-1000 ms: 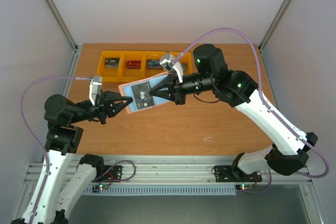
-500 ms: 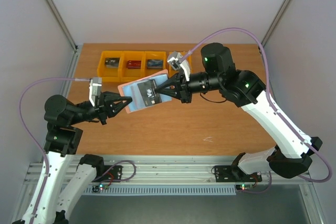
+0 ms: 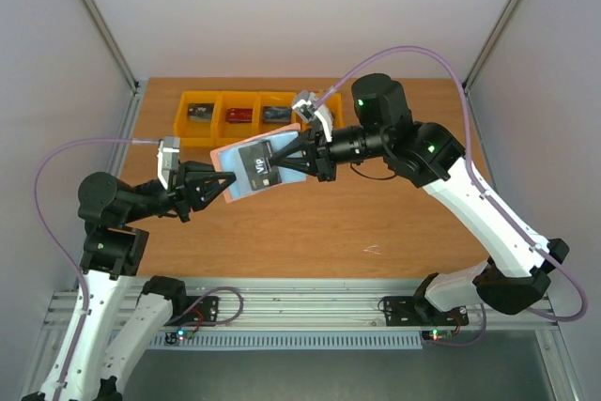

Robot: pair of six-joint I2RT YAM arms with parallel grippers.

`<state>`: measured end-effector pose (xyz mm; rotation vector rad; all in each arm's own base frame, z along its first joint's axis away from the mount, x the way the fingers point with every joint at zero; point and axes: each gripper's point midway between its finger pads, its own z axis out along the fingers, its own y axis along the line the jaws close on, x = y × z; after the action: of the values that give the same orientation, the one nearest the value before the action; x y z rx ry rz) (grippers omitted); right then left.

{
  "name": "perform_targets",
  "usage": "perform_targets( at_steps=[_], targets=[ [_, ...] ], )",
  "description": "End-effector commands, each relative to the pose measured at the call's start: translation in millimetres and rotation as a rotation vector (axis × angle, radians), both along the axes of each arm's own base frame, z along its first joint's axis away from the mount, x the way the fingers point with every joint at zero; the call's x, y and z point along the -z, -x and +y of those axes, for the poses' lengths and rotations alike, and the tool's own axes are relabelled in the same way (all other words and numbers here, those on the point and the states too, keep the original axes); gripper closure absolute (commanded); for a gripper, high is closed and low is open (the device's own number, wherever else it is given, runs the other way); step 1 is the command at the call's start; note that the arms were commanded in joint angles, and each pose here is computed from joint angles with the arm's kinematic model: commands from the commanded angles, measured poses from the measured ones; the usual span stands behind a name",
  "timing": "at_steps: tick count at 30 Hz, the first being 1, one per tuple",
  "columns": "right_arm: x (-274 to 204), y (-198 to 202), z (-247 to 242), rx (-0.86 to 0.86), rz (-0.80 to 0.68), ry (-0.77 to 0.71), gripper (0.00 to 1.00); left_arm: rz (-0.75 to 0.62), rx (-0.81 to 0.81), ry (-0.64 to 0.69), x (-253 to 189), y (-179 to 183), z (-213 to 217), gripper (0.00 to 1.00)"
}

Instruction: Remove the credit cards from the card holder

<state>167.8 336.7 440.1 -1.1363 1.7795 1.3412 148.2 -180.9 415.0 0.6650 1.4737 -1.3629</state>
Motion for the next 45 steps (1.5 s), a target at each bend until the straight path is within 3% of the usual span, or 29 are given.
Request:
perform_targets(
  at_steps=[1, 7, 14, 17, 20, 26, 30, 39, 45],
  targets=[
    [-10, 0, 12, -0.042, 0.014, -0.049, 0.99, -0.052, 0.029, 0.031, -13, 7, 0, 0.78],
    [-13, 3, 15, -0.051, 0.011, -0.063, 0.99, -0.023, 0.035, 0.035, -9, 7, -1, 0.75],
    [-15, 13, 20, -0.102, 0.019, -0.068, 0.99, 0.003, 0.023, 0.030, -6, 0, -1, 0.80],
    [-13, 13, 20, -0.108, 0.022, -0.064, 0.99, 0.002, 0.022, 0.025, -5, 0, -1, 0.97],
    [-11, 13, 21, -0.108, 0.029, -0.061, 0.99, -0.017, 0.023, 0.022, -6, 2, -1, 1.00],
    [1, 12, 31, -0.137, 0.094, -0.041, 0.86, -0.056, 0.026, 0.029, -12, 5, -1, 1.00],
    [3, 11, 32, -0.129, 0.085, -0.042, 0.96, -0.053, 0.027, 0.030, -12, 5, -1, 1.00],
    [7, -3, 6, 0.010, 0.011, -0.020, 0.99, -0.013, 0.002, 0.023, -4, 1, 0, 1.00],
    [25, -31, -45, 0.201, 0.027, 0.032, 0.99, 0.060, -0.032, 0.015, 13, -11, 1, 1.00]
  ],
)
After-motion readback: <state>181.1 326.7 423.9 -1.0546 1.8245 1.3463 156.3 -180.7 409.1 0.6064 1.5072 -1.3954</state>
